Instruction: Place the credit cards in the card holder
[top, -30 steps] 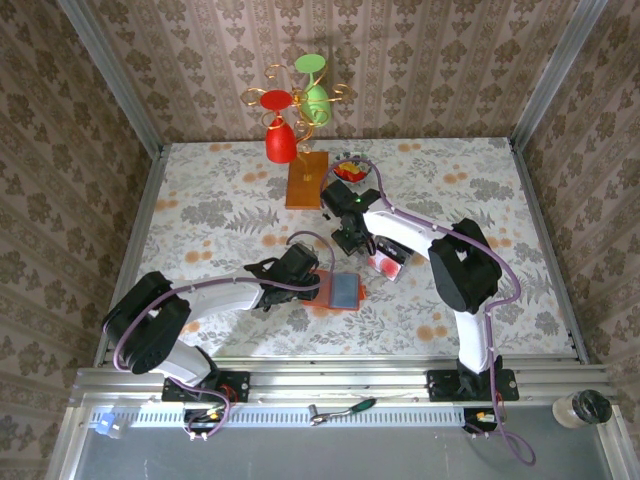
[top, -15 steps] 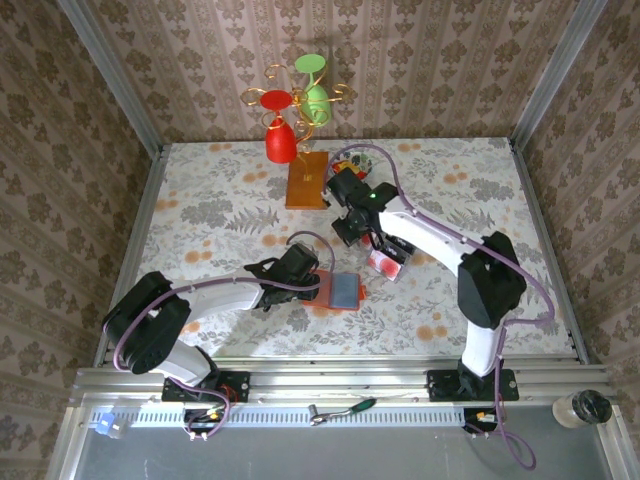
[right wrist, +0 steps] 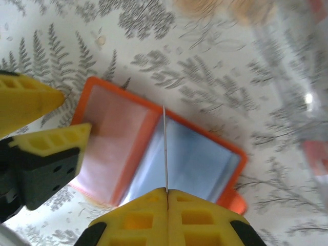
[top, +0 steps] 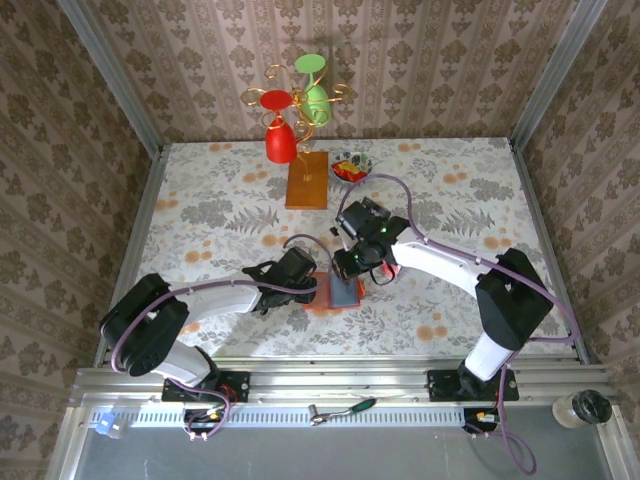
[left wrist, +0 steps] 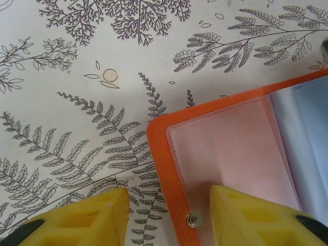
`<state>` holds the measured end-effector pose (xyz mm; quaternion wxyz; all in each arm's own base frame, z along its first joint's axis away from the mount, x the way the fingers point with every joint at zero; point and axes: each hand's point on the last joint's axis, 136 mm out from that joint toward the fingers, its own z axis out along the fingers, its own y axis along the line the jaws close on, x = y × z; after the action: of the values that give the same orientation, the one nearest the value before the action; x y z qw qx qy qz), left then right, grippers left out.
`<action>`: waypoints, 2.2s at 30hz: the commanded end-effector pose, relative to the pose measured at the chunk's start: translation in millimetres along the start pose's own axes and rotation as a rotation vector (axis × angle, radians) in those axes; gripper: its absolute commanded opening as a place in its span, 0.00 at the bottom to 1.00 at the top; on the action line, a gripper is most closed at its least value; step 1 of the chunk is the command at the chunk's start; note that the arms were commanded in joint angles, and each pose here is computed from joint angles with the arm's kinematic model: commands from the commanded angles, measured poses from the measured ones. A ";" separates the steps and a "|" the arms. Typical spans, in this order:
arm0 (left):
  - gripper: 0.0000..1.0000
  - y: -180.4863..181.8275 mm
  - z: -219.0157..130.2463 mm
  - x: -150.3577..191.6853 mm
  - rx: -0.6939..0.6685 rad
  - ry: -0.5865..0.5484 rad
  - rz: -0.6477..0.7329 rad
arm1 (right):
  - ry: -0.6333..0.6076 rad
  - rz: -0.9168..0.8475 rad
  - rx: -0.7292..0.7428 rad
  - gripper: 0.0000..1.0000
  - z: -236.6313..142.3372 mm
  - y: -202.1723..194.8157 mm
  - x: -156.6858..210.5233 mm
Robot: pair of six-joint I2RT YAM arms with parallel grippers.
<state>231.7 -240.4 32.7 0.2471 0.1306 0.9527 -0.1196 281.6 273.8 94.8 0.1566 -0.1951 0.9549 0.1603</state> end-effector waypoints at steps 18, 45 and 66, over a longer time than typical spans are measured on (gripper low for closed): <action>0.47 3.6 -5.9 -6.9 -0.016 -0.032 -0.009 | 0.026 0.068 -0.067 0.00 30.2 25.7 15.5; 0.46 -1.6 -5.9 17.3 -0.060 -0.015 0.000 | 0.020 0.125 -0.042 0.00 40.8 15.9 27.4; 0.45 8.3 6.6 21.6 -0.138 0.023 0.062 | -0.059 0.239 0.056 0.00 12.2 -49.7 32.6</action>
<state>216.7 -239.4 19.7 0.2553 0.1344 0.9546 -0.0740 281.5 239.1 66.9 0.1694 -0.0861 0.9664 0.1731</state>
